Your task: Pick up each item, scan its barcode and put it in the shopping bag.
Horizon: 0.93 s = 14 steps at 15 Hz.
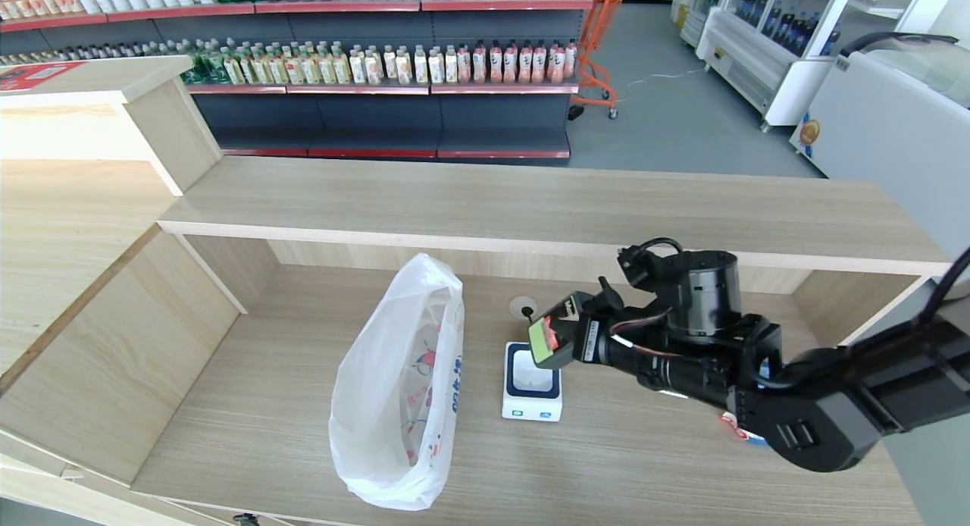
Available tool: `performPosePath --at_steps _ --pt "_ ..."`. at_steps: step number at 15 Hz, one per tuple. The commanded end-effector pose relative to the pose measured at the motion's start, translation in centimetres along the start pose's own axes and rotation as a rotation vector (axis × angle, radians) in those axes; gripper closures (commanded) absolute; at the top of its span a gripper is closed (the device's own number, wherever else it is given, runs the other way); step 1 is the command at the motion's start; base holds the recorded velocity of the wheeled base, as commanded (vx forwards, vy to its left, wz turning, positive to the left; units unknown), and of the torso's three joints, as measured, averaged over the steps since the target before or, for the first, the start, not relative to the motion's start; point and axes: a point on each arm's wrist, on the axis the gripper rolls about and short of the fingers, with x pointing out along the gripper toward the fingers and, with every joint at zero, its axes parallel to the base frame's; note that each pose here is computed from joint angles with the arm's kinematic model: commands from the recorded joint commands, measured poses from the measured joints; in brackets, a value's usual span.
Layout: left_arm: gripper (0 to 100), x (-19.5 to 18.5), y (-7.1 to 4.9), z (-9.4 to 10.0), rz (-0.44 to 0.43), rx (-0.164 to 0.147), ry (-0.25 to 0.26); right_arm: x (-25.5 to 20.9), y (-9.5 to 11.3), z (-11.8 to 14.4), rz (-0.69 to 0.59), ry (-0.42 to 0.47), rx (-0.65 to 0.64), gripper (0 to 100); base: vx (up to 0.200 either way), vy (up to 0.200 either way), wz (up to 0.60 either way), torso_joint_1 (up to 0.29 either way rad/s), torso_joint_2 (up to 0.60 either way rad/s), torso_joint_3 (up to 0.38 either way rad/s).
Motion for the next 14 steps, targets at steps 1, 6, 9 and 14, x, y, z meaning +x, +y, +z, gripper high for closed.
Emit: performPosePath --at_steps 1,6,9,14 --pt "0 0.0 0.0 0.0 0.001 0.000 0.001 -7.7 -0.5 2.0 -0.012 -0.061 -0.155 100 0.000 0.000 0.00 0.000 0.00 0.000" --pt "0 0.0 0.0 0.0 -0.001 0.000 0.000 -11.1 -2.9 0.9 -0.102 -0.060 -0.325 100 0.000 0.000 0.00 0.000 0.00 0.000" --pt "0 0.0 0.0 0.0 0.001 0.000 0.000 -11.6 -2.9 0.7 -0.105 -0.061 -0.320 100 0.000 0.000 0.00 0.000 0.00 0.000" --pt "0 0.0 0.0 0.0 -0.001 0.005 0.000 -11.9 -2.9 0.9 -0.101 -0.077 -0.255 100 -0.040 0.040 0.00 0.001 0.00 0.000"
